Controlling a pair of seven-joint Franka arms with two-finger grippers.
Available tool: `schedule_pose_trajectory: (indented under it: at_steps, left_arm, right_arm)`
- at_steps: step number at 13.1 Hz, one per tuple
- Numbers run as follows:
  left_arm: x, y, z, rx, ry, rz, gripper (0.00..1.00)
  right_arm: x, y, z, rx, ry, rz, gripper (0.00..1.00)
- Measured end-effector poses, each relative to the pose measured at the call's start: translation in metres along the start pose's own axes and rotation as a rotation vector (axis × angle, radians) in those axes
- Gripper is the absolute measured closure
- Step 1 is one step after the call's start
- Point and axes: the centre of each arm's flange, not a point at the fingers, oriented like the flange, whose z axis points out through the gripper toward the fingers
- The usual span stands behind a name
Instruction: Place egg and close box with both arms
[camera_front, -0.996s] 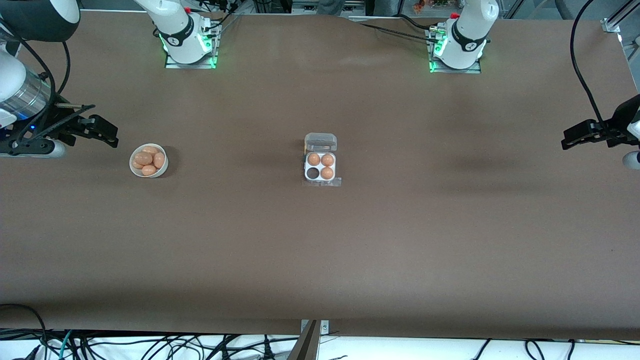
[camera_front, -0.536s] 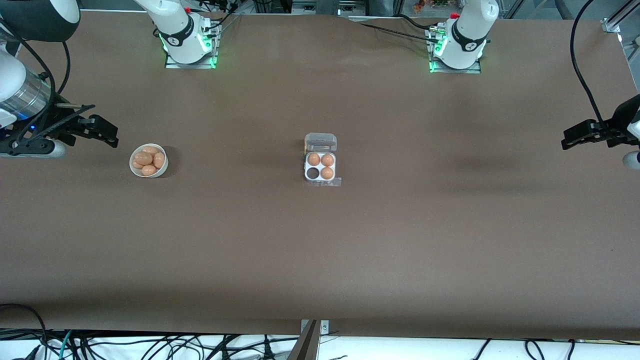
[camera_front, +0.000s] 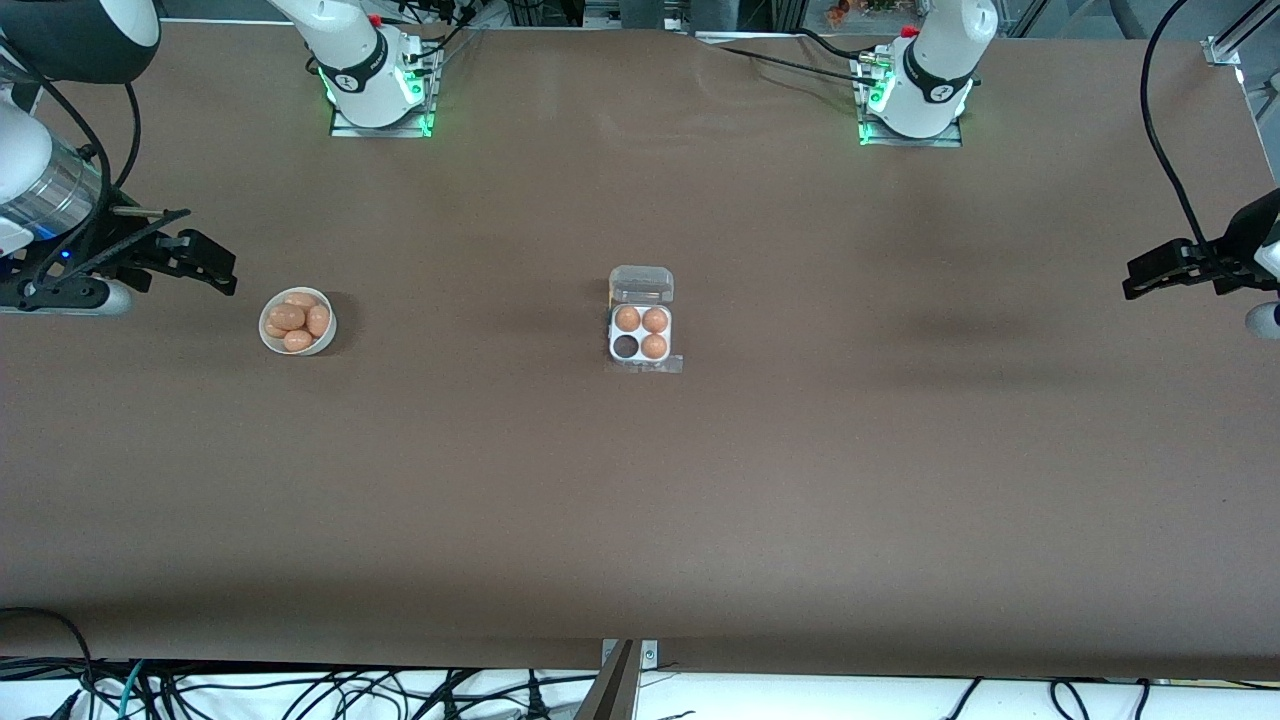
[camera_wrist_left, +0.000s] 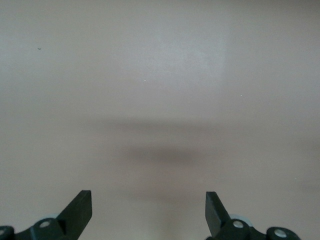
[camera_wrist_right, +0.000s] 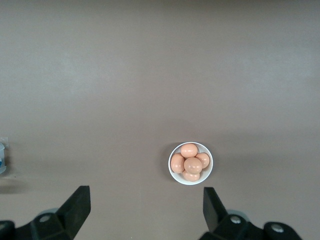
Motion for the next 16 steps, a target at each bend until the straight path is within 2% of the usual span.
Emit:
schedule_pose_trajectory:
  at_steps: [9, 11, 14, 16]
  left_arm:
    - [0.0, 0.0, 0.0, 0.0, 0.0, 0.0, 0.0]
    - [0.0, 0.0, 0.0, 0.0, 0.0, 0.0, 0.0]
    - [0.0, 0.0, 0.0, 0.0, 0.0, 0.0, 0.0]
    - [0.0, 0.0, 0.0, 0.0, 0.0, 0.0, 0.0]
  right_arm:
    - [0.002, 0.0, 0.007, 0.0, -0.014, -0.003, 0.0]
    - [0.009, 0.0, 0.034, -0.01, -0.061, -0.032, 0.0]
    - [0.024, 0.019, 0.096, -0.026, -0.162, -0.032, 0.0]
    - [0.029, 0.04, 0.141, -0.027, -0.191, -0.015, 0.0]
